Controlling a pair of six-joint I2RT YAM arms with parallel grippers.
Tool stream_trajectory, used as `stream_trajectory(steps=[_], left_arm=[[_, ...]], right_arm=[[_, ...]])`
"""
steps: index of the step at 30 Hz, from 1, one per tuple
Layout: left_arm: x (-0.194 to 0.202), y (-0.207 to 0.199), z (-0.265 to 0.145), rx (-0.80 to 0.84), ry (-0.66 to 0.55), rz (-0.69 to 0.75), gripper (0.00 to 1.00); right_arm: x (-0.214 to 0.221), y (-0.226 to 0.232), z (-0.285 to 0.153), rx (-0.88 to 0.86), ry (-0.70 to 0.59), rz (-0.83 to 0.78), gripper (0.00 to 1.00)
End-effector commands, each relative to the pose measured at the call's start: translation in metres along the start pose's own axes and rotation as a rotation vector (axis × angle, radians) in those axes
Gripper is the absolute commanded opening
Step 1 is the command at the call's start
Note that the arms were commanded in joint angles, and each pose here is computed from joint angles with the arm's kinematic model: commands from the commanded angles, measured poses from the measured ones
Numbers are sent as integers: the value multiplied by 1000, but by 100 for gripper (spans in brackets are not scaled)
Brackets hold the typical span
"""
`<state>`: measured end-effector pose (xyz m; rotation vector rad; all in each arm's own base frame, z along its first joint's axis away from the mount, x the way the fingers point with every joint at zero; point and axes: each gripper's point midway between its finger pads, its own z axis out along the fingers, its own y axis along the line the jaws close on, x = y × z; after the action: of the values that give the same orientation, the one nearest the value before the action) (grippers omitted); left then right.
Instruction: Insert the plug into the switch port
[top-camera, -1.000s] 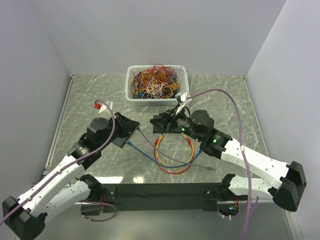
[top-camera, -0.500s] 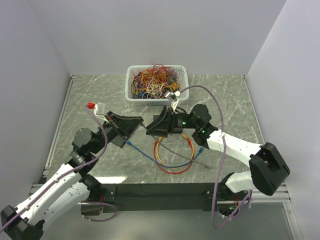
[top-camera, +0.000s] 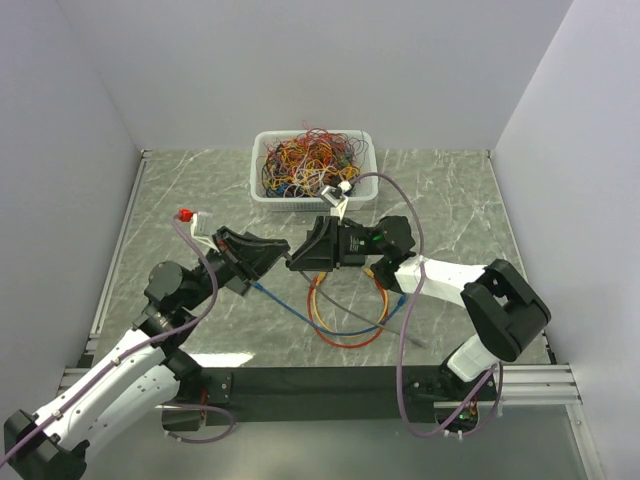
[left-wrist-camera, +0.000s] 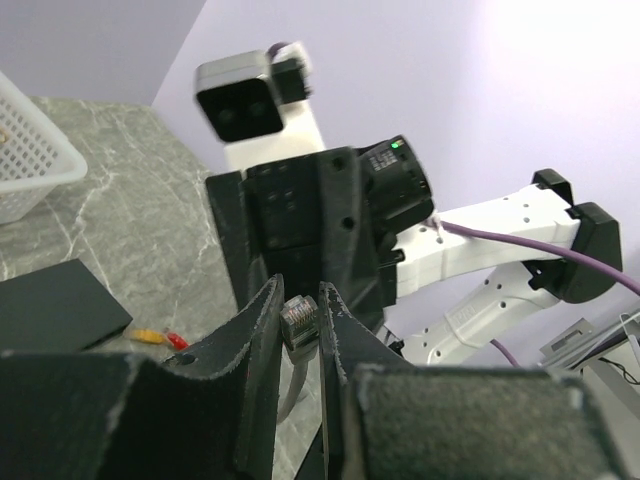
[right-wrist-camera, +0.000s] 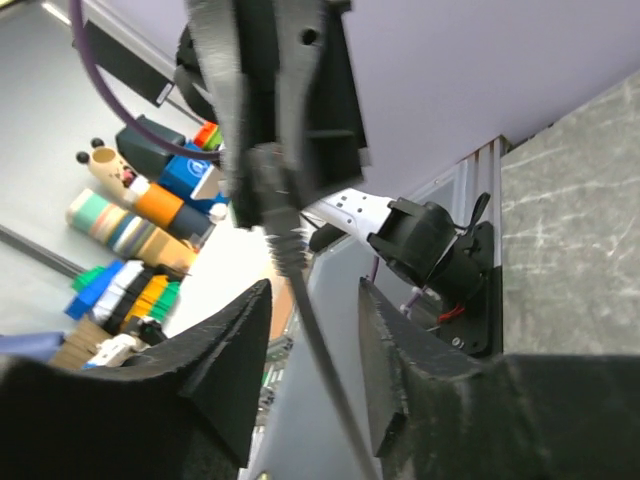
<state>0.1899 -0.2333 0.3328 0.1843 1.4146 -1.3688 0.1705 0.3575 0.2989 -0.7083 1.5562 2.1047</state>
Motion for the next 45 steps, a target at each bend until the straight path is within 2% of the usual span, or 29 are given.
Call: stream_trajectory(steps=[1, 14, 19, 25, 31, 34, 35, 37, 38, 43, 44, 45], left_arm=[[-12, -20, -2, 83, -40, 30, 0], [-4, -18, -2, 98, -25, 13, 1], [-4, -18, -2, 99, -24, 9, 1], [-2, -19, -3, 107, -21, 6, 1], [3, -15, -1, 98, -2, -2, 1], [3, -5, 0, 27, 11, 7, 42], [-7, -3, 0, -6, -16, 19, 67], [-6, 11, -3, -100, -1, 32, 81], [-18, 12, -5, -136, -42, 45, 89], [-35, 33, -18, -315, -81, 79, 94], [-36, 35, -22, -345, -71, 81, 94], [-42, 39, -24, -377, -94, 91, 94]], right_arm=[[-15, 34, 2, -119, -28, -132, 46], [-22, 31, 5, -119, -48, -123, 43], [-25, 32, 7, -126, -50, -122, 38], [-25, 29, 8, -120, -56, -116, 27], [-25, 27, 8, -118, -54, -117, 3], [-23, 23, 7, -98, -52, -122, 0], [-22, 24, 6, -91, -53, -149, 0], [-19, 15, 5, -45, -48, -135, 0], [-20, 17, 4, -30, -50, -148, 0], [-9, -25, -5, 205, -20, -191, 0], [-14, -25, -7, 238, -20, -276, 0], [-4, -39, -13, 318, 12, -231, 0]])
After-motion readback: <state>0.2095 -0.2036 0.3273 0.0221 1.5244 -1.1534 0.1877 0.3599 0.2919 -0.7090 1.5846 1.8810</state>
